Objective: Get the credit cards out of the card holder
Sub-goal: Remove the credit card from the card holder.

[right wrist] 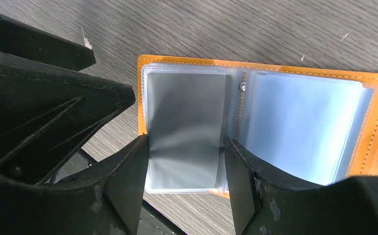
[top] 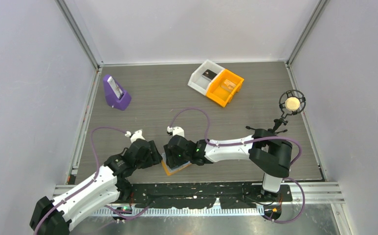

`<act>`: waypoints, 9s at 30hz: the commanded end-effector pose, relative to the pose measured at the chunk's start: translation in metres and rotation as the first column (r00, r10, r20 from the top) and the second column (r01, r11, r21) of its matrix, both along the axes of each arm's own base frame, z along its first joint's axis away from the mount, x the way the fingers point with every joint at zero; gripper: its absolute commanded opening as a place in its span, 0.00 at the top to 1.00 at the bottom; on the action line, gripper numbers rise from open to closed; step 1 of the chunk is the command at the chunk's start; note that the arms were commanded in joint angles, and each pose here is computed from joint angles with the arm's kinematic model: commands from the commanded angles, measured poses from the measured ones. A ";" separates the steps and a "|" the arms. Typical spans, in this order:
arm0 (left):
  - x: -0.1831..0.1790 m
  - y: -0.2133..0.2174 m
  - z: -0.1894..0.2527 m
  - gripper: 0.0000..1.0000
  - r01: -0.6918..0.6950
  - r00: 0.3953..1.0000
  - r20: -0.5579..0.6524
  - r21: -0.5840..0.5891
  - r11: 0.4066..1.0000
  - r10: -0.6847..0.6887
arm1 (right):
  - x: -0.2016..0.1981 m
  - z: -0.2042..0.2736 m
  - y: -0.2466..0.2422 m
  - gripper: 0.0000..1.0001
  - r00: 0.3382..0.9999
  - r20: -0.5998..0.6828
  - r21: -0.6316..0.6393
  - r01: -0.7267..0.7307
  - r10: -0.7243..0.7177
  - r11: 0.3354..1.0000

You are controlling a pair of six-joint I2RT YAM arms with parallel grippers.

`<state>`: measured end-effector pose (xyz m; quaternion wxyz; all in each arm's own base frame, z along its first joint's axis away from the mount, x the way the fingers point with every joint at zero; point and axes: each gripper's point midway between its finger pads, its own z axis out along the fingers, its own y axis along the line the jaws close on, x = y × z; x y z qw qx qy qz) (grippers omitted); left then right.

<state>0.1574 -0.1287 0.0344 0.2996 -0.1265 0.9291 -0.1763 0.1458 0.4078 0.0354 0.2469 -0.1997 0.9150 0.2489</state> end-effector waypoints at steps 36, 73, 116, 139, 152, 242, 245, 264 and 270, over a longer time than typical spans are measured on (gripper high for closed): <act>0.019 -0.015 0.020 0.37 0.004 0.998 0.070 -0.049 0.999 0.000 | 0.002 0.028 0.011 0.46 1.000 0.006 0.098 0.000 0.000 0.995; 0.019 -0.028 0.028 0.38 0.057 0.998 0.016 -0.043 0.997 -0.056 | -0.002 0.041 0.008 0.46 0.998 -0.056 0.270 -0.022 0.038 0.963; 0.029 0.017 0.056 0.32 -0.052 0.998 0.021 -0.021 0.998 0.052 | -0.002 0.029 -0.001 0.32 0.999 0.047 0.012 0.001 -0.001 1.000; 0.021 0.016 0.046 0.31 -0.049 0.999 0.019 -0.074 0.996 0.051 | 0.008 0.002 0.005 0.37 0.991 0.132 -0.171 -0.002 0.025 0.985; 0.018 -0.002 0.034 0.41 0.020 0.999 -0.035 -0.128 0.992 -0.024 | 0.012 0.016 0.010 0.52 0.997 0.075 0.001 -0.002 0.002 1.000; 0.046 -0.017 0.056 0.47 0.033 0.999 -0.038 -0.021 0.999 -0.033 | 0.022 0.051 -0.036 0.47 0.994 0.041 0.097 0.093 -0.097 0.991; 0.042 -0.009 0.060 0.47 0.037 0.999 -0.036 -0.010 0.999 -0.038 | 0.025 0.044 -0.035 0.49 0.992 0.051 0.048 0.110 -0.113 0.993; 0.029 -0.020 0.052 0.47 0.079 0.994 -0.063 -0.091 0.993 -0.085 | 0.030 0.005 -0.032 0.66 0.992 0.064 -0.084 0.112 -0.107 0.990; 0.027 -0.020 0.050 0.48 0.077 0.994 -0.073 -0.095 0.993 -0.084 | 0.034 0.006 -0.035 0.89 0.991 0.092 -0.073 0.108 -0.101 0.991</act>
